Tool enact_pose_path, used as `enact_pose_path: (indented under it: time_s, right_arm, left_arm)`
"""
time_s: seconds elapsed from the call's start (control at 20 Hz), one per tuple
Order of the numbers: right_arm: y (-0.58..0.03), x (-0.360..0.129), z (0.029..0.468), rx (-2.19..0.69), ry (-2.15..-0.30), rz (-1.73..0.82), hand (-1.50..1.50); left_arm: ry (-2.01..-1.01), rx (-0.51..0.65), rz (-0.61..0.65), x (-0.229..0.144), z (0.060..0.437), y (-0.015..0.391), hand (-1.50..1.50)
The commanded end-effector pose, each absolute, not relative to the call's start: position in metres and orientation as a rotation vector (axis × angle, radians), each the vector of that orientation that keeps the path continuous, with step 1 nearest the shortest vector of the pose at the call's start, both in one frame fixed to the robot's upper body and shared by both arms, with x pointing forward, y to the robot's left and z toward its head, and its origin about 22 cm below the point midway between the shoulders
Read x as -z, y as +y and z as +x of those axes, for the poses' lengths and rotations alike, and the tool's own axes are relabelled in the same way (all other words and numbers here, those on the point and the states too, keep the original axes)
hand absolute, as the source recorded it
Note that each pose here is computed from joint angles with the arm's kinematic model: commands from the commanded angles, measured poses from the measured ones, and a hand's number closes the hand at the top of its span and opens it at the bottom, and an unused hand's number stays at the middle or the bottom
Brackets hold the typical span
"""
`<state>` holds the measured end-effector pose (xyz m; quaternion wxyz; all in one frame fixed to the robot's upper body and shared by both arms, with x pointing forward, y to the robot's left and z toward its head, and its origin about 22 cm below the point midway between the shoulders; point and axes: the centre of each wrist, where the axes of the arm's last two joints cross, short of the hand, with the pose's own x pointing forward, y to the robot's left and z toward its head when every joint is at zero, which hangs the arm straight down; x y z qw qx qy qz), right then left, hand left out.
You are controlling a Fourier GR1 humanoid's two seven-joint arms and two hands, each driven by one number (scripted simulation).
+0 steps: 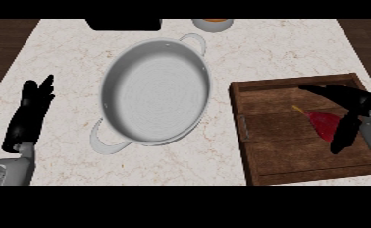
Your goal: Pick the pear from the tray and place it in the pot
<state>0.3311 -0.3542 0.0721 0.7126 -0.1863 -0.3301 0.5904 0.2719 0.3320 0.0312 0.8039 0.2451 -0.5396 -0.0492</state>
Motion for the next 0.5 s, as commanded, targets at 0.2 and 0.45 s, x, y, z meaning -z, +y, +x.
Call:
enact_pose_path:
  time_s: [0.2, 0.45]
  right_arm:
    - [-0.337, -0.042, 0.325, -1.267, -0.733, -0.385, -1.5]
    - [-0.373, -0.036, 0.334, -1.296, -0.716, -0.356, -1.5]
  left_arm:
    - [-1.143, 0.105, 0.532, -0.031, 0.264, 0.333, 0.0]
    - [-1.163, 0.123, 0.513, -0.03, 0.273, 0.334, 0.0]
